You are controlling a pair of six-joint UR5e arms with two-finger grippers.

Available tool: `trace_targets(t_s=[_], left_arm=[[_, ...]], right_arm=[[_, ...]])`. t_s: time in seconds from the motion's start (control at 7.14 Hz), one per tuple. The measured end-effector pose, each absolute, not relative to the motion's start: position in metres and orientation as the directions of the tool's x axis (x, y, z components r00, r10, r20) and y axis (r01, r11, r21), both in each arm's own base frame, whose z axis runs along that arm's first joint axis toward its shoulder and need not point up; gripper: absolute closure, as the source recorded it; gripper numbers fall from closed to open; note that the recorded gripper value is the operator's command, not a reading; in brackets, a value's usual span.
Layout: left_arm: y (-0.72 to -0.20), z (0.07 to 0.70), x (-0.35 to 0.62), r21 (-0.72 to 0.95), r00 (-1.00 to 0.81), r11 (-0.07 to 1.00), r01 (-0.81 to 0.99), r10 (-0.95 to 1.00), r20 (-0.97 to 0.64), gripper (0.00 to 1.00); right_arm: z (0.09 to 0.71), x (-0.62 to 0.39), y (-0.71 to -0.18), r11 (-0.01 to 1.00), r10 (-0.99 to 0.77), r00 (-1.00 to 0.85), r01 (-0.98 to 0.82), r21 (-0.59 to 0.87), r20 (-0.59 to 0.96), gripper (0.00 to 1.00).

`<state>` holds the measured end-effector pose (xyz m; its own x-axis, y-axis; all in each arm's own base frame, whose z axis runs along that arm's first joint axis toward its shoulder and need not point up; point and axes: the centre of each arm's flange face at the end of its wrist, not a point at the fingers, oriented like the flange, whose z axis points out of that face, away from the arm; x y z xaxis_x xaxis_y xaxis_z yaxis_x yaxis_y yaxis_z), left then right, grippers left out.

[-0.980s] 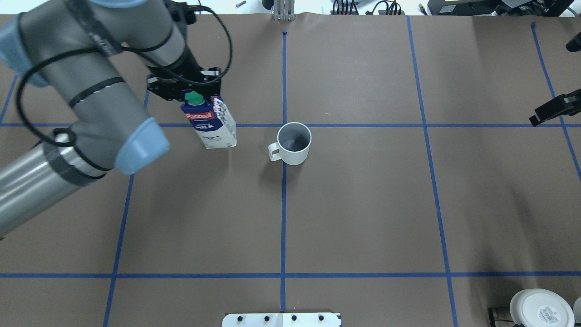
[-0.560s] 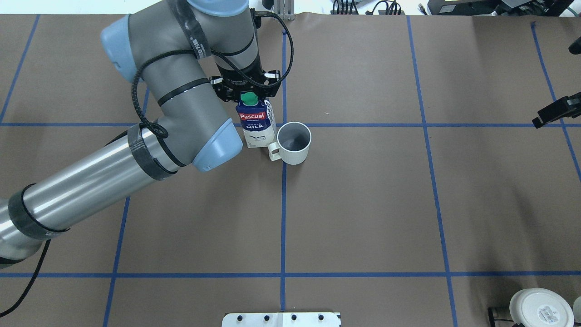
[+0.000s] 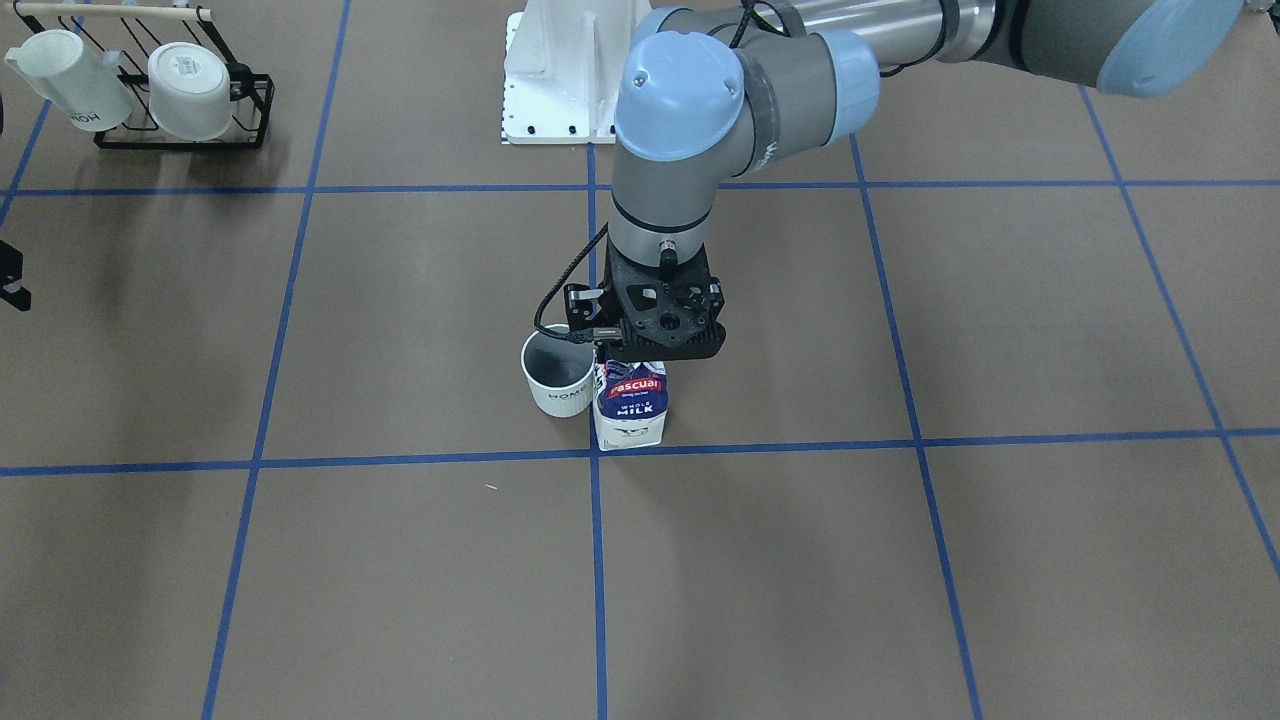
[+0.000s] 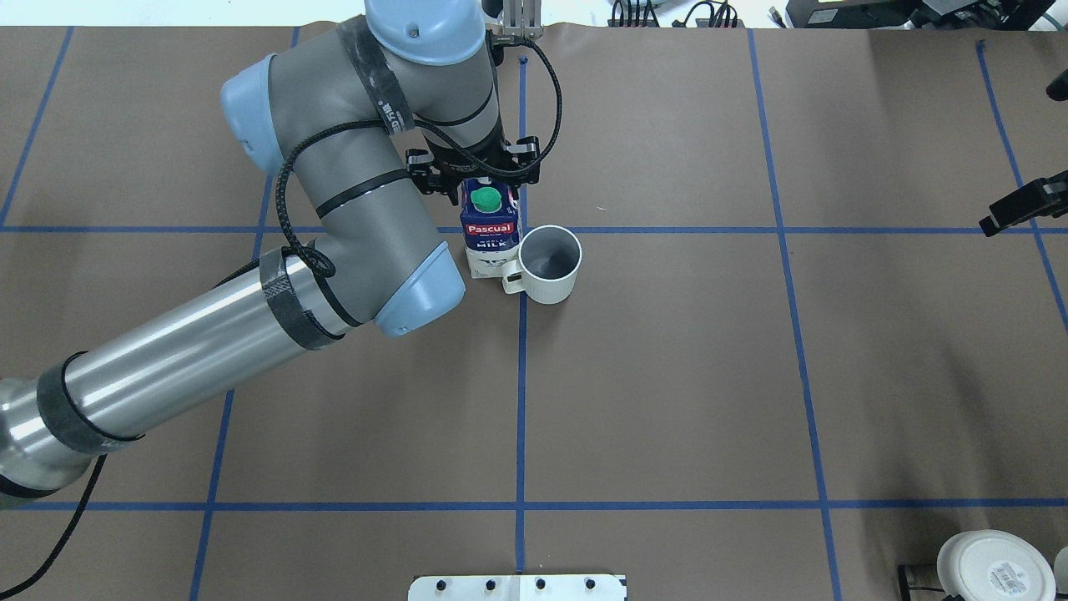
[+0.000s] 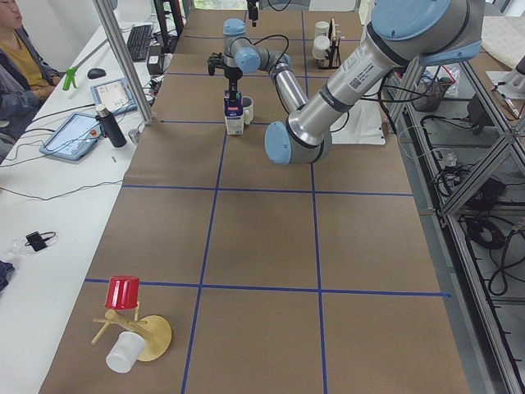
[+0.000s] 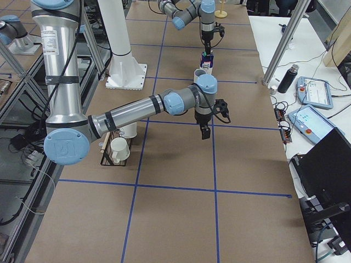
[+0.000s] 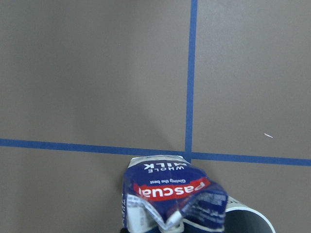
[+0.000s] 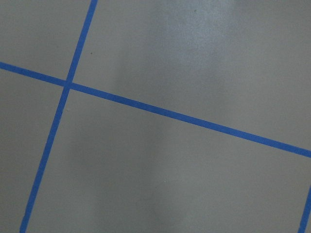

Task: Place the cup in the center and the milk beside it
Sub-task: 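Open the left gripper and lift it away from the carton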

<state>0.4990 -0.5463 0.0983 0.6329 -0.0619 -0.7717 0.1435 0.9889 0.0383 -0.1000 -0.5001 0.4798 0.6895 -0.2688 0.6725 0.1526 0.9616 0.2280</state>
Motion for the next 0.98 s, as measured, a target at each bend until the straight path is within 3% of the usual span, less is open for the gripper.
trace_targets(t_s=[0.42,0.7,0.98], left_arm=[[-0.528,0.115,0.381,0.082,0.584,0.971,0.225,-0.067,-0.809,0.02],[-0.506,0.222,0.277,0.144,0.661,0.965,0.218,-0.037,-0.749,0.02],[-0.485,0.319,0.197,0.213,0.732,0.976,0.050,0.109,-0.673,0.02]], right_arm=[[0.482,-0.100,-0.502,0.962,-0.267,0.696,0.152,0.227,0.667,0.00],[0.494,-0.084,-0.505,0.970,-0.234,0.706,0.128,0.205,0.668,0.00],[0.525,-0.039,-0.492,0.980,-0.191,0.710,0.094,0.178,0.678,0.00]])
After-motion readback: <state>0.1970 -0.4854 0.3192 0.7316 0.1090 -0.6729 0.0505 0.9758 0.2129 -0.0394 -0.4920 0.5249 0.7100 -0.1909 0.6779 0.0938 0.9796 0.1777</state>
